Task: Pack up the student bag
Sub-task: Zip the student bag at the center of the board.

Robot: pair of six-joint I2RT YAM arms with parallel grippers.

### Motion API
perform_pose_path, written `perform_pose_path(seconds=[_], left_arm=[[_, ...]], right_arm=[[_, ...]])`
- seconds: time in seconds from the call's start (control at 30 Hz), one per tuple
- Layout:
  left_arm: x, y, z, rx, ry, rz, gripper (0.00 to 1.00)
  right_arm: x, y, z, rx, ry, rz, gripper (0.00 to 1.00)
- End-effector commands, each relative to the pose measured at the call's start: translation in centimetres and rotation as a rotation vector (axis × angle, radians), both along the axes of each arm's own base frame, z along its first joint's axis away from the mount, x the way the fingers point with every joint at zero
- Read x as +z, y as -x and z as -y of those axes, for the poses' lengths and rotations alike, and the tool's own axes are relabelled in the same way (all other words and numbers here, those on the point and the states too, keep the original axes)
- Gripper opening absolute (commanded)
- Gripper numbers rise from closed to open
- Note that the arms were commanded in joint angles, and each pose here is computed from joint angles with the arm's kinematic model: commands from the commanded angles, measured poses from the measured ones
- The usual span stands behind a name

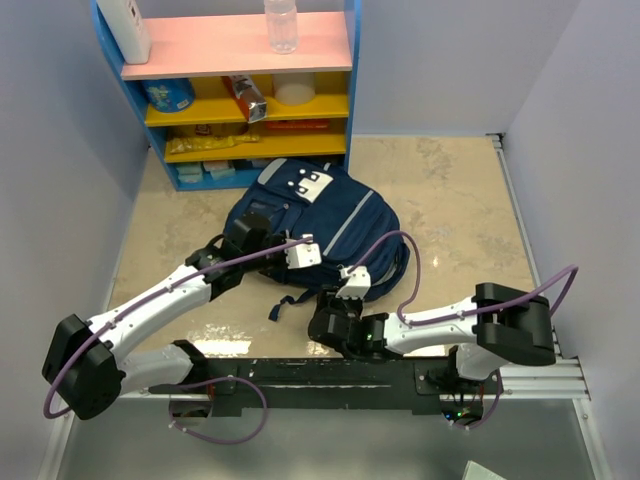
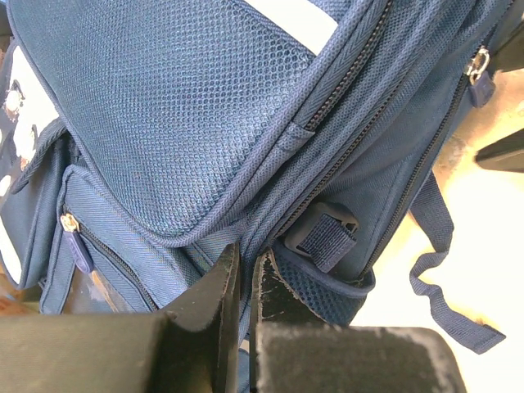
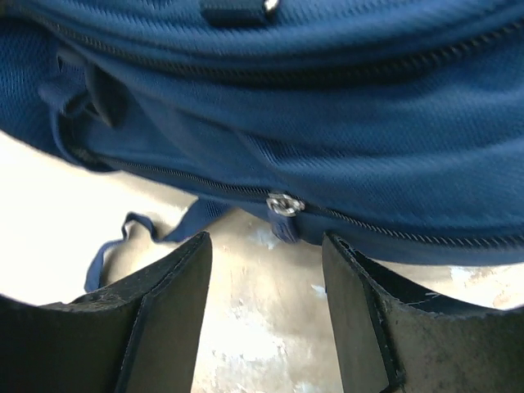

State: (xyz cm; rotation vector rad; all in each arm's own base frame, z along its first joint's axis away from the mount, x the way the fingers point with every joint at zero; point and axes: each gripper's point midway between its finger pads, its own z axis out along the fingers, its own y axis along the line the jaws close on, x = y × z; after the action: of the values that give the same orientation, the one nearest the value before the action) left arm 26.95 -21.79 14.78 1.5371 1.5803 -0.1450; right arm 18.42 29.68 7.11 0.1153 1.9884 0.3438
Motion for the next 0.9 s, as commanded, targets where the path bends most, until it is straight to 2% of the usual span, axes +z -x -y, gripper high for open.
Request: perform_pose_path(seconds=[0.0,0.23,0.43,0.57,0.73,0.87], left_arm=[[4.6,-0.4,1.0,0.002,0.115,0.058,0.00],[4.4,-0.1,1.0,-0.004,0.118,0.051,0.00],[4.1,0.1,1.3,-0.019,0.123,0.040,0.00],[3.3,0.3,1.2,-0.023,0.117,0.025,0.00],[3.2,0.4,1.3,-0.031,0.112,0.027,0.00],[3.2,0.5,1.3,-0.035,0.113,0.027,0.00]], right_arm=[[1.9,-1.8,0.1,-0.095,-0.025,0.063,0.60],[1.4,-2.9,1.0,-0.126,0.002,0.053,0.57],[1.1,-3.4,1.2,-0.128,0.008,0.045,0.43],[0.8,-3.4,1.0,-0.120,0.019,0.040,0.30],[0.8,-3.4,0.3,-0.103,0.005,0.037,0.21],[0.9,-3.3,0.0,-0.092,-0.001,0.028,0.08]])
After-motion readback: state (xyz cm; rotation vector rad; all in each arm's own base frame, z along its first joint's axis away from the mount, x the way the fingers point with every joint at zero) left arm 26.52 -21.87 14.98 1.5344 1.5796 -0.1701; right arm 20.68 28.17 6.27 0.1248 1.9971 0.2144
